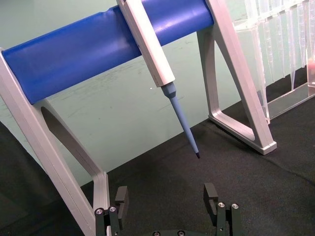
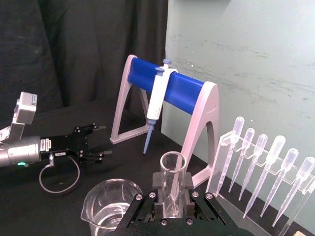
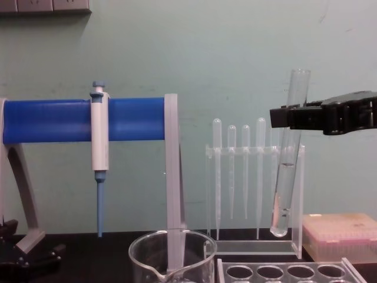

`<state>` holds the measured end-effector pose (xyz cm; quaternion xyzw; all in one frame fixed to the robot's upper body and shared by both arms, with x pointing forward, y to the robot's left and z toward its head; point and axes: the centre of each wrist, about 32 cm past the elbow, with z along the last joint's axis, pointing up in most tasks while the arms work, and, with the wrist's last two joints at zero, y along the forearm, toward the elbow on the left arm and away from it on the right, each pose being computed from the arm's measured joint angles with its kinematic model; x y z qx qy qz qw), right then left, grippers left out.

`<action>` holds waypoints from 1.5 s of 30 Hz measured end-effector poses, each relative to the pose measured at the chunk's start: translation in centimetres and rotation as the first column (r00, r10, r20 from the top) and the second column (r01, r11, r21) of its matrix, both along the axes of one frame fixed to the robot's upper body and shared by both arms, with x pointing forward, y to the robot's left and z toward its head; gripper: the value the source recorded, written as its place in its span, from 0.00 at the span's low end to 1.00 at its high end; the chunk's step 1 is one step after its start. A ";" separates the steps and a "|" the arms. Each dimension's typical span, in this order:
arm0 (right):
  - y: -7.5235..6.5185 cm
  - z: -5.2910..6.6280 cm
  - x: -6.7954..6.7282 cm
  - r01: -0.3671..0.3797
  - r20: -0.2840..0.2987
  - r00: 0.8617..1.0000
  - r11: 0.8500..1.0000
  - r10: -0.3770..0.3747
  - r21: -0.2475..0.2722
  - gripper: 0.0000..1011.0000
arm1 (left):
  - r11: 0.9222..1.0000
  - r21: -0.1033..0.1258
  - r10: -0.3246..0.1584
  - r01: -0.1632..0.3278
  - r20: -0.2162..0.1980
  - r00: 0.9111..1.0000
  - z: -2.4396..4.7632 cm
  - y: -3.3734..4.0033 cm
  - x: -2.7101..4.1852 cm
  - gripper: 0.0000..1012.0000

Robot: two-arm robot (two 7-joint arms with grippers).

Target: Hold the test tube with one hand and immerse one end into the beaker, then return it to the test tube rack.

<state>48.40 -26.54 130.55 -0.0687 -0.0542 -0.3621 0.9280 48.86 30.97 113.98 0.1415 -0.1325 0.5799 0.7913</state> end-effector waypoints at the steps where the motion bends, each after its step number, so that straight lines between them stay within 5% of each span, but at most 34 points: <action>1: 0.0 0.0 0.0 0.000 0.000 1.000 1.000 0.000 0.000 0.22 | 1.000 0.000 0.000 0.000 0.000 1.000 0.00 0.00 0.00 0.99; 45: 0.0 0.0 0.0 0.000 0.000 1.000 1.000 0.000 0.000 0.22 | 1.000 0.000 0.000 0.000 0.000 1.000 0.00 0.00 0.00 0.99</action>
